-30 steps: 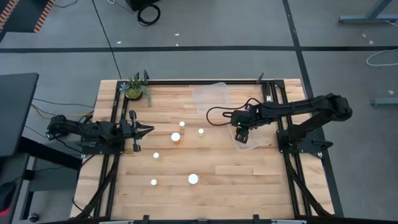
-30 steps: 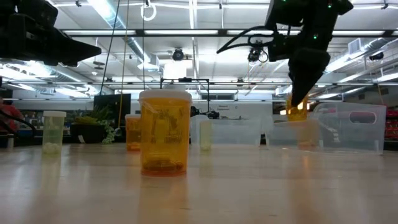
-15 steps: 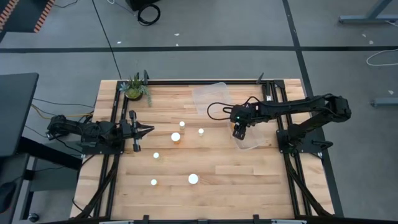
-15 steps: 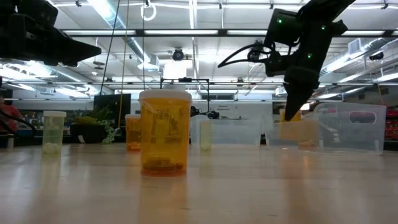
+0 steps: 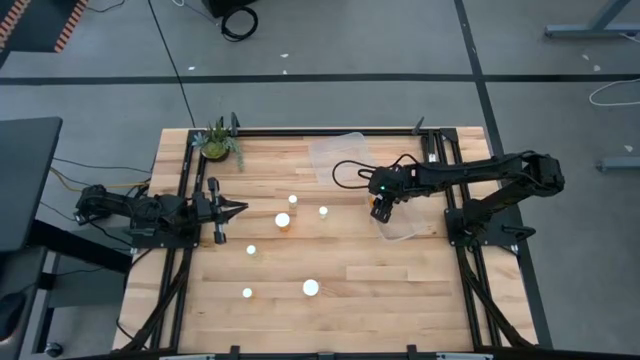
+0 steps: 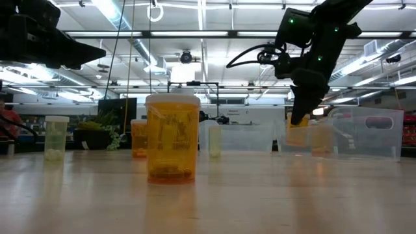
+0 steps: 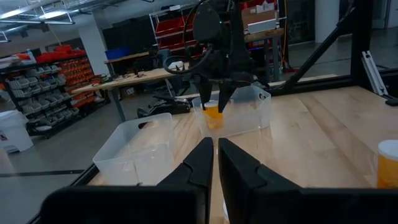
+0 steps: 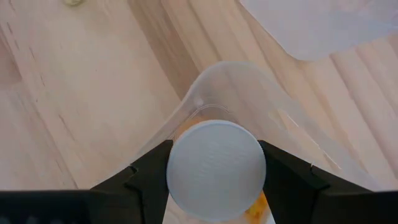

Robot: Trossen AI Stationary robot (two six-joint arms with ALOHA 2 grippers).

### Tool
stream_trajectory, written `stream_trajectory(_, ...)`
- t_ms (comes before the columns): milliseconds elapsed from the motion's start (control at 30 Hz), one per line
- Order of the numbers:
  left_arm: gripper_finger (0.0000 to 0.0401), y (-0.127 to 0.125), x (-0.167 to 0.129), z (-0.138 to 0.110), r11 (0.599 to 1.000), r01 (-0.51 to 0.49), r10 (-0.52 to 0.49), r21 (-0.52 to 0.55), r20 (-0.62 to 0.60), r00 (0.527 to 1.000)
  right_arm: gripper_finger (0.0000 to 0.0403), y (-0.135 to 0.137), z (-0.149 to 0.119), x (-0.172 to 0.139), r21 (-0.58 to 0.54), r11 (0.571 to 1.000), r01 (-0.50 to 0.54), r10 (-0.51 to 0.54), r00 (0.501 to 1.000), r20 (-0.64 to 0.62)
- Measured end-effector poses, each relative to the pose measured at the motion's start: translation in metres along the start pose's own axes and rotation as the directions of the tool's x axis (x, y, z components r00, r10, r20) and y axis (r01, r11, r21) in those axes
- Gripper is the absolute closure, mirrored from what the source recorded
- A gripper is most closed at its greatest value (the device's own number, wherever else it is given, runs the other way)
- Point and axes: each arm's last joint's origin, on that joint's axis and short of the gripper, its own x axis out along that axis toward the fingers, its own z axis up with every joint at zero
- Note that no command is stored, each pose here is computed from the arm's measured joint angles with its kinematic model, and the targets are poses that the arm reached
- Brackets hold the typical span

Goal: Pick and place medicine bottles into bin by pill shape (circle, oval)
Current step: Put the middle right big orange pill bottle into the bottom transparent bin

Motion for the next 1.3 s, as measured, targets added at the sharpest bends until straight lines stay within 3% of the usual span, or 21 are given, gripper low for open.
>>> stream_trajectory(1300,0.0373,0.0000,0.0000,0.0000,1.000,0.000,0.000,0.000,0.000,1.000,0.0176,0.0001,-0.0002,0.0002,0.009,1.000,-0.004,0.004,1.000,-0.003)
